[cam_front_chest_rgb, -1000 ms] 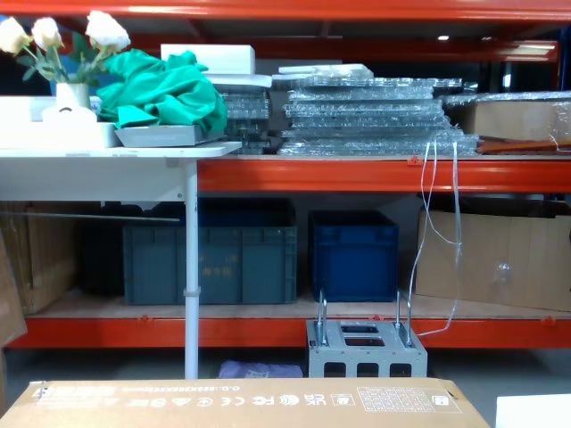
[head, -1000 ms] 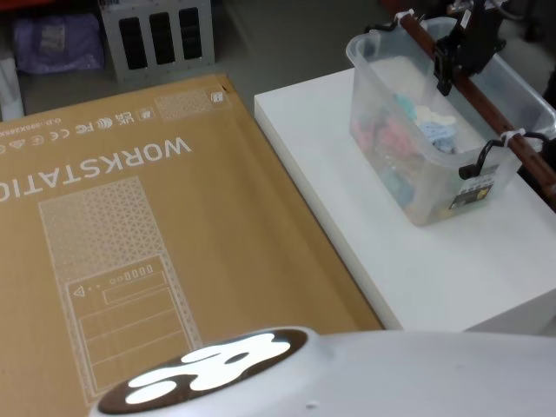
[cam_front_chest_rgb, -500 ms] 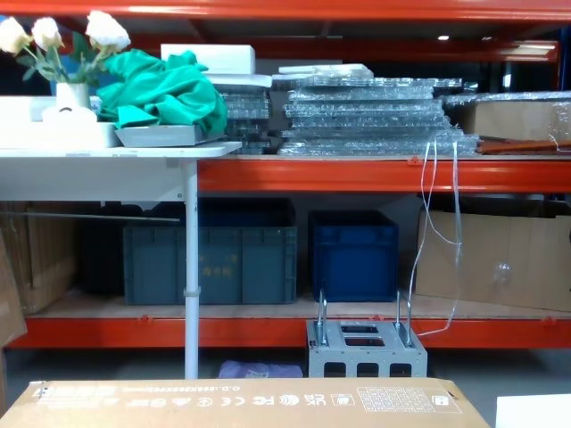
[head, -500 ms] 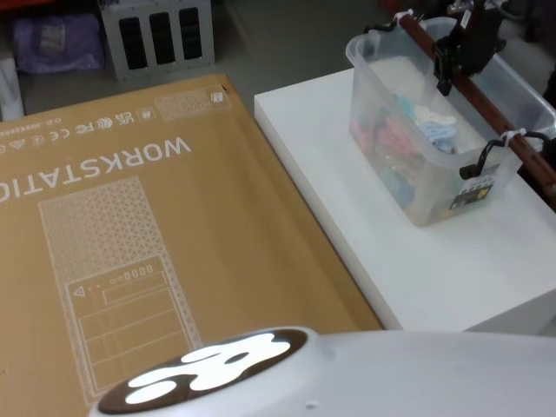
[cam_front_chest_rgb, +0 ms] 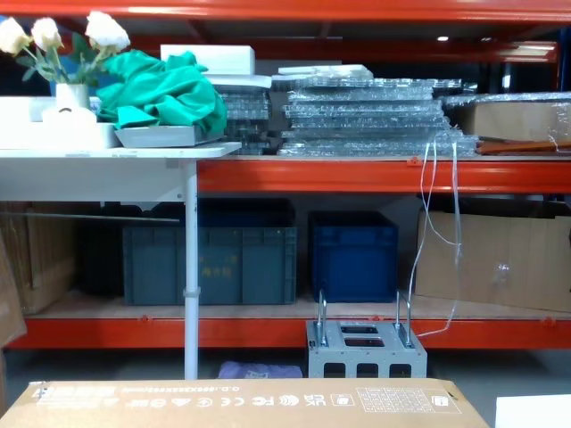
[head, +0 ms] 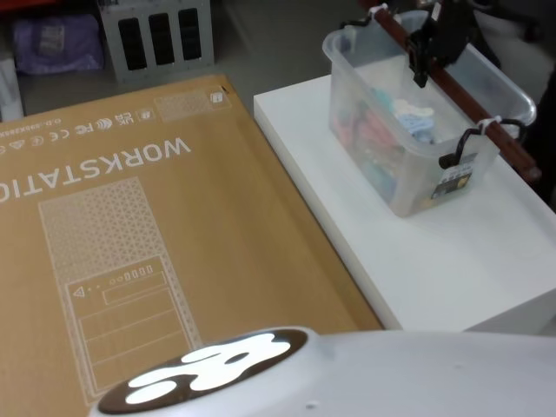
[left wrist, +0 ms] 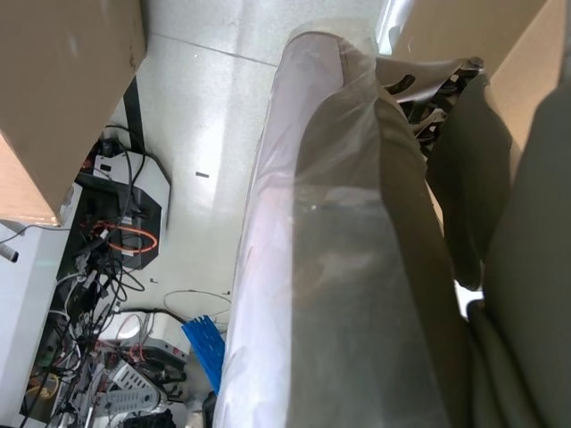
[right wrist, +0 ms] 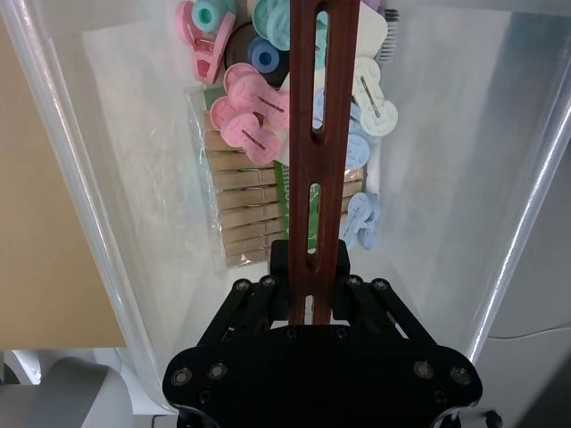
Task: Use one hand to grasp the basket and place it at the designated location.
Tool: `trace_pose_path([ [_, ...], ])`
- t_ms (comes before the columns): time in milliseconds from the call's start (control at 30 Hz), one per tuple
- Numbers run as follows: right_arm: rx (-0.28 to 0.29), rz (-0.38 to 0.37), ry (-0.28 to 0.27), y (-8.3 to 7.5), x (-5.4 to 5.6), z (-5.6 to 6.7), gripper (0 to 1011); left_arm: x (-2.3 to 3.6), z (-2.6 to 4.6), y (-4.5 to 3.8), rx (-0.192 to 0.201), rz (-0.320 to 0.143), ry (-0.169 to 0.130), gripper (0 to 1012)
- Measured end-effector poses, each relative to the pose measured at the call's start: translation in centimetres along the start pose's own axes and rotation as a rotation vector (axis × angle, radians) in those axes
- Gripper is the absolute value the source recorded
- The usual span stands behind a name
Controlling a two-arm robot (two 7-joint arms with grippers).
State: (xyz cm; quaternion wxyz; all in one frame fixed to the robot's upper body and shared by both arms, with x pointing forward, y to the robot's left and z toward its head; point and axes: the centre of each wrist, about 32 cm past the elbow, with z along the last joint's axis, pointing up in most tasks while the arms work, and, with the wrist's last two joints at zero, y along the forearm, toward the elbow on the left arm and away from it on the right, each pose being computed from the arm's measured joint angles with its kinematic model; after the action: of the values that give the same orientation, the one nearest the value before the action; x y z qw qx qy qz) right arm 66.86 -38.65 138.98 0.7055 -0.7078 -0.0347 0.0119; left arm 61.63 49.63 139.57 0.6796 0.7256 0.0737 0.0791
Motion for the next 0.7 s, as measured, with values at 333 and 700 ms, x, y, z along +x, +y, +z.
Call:
trace_pose_path([
  [333, -0.017, -0.064, -0.053, -2.8, 1.2, 1.6, 235, 0.0, 0.0, 0.0, 0.0, 0.0, 0.0, 0],
  [700, -0.023, -0.105, -0.069, -4.7, 0.5, 1.7, 237, 0.0, 0.0, 0.0, 0.0, 0.0, 0.0, 0],
])
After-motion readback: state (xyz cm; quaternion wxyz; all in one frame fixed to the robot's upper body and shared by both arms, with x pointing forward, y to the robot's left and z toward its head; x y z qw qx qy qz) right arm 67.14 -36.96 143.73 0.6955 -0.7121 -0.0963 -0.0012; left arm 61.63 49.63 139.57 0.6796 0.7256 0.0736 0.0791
